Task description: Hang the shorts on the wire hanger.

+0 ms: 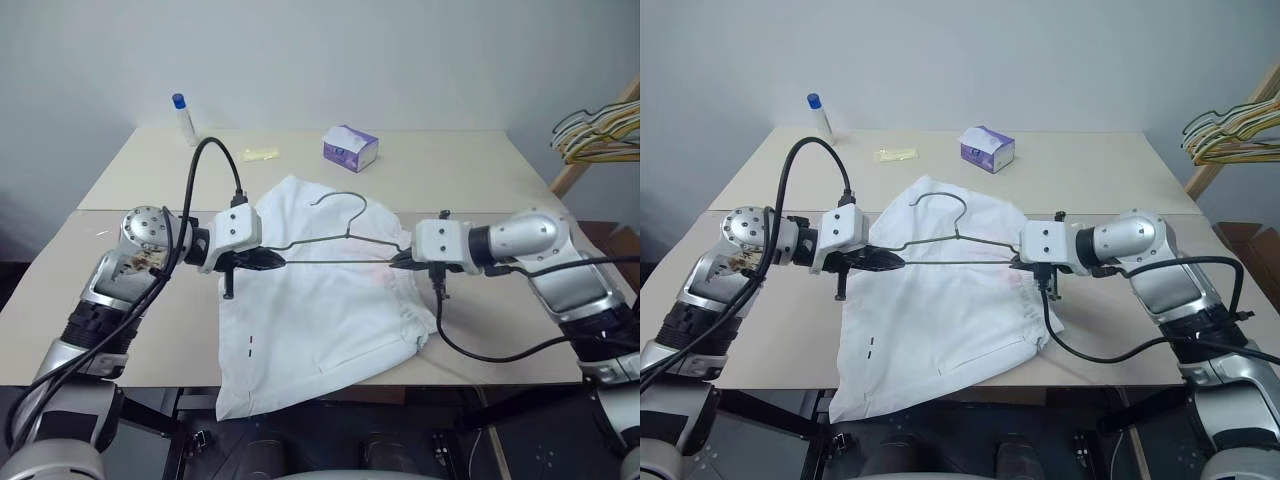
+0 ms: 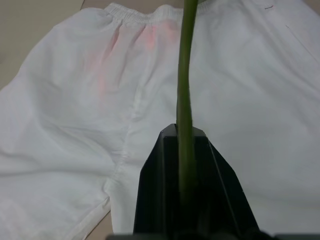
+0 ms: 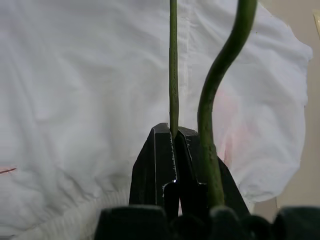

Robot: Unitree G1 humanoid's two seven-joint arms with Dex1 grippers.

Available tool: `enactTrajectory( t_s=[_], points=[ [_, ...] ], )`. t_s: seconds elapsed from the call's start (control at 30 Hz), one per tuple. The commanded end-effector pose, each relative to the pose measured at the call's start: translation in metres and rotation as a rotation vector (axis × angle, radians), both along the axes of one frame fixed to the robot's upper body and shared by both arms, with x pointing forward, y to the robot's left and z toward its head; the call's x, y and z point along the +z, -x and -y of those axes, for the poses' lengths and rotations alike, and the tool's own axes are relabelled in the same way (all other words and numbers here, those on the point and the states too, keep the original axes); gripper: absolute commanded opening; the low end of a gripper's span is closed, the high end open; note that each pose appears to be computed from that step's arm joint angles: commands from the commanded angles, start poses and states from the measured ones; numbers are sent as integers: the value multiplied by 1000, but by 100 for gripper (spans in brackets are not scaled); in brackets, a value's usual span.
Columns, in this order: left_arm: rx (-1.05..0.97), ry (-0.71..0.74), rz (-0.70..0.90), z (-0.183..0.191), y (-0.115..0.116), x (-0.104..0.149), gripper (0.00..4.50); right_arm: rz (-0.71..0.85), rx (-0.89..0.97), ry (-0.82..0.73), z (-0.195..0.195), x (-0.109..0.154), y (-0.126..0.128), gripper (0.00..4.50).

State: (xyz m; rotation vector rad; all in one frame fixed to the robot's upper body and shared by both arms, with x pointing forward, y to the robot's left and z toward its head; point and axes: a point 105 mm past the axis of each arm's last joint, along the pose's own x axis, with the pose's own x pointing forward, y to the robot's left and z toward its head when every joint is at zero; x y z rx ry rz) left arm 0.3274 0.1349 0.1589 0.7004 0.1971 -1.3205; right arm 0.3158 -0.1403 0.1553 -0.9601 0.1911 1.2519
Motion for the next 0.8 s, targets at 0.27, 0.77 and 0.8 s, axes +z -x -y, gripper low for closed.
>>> enactTrajectory(
  t_s=[0.27,0.77,0.8],
  points=[
    [259,329,128,-50,-22,56,369,-297,-425,-201,78,-29,42,0],
    [121,407,-15,-24,34,39,448,-851,-1086,-547,143,-76,59,0],
    [114,408,-20,-23,35,39,448,-863,-1094,-541,144,-78,59,0]
  ],
)
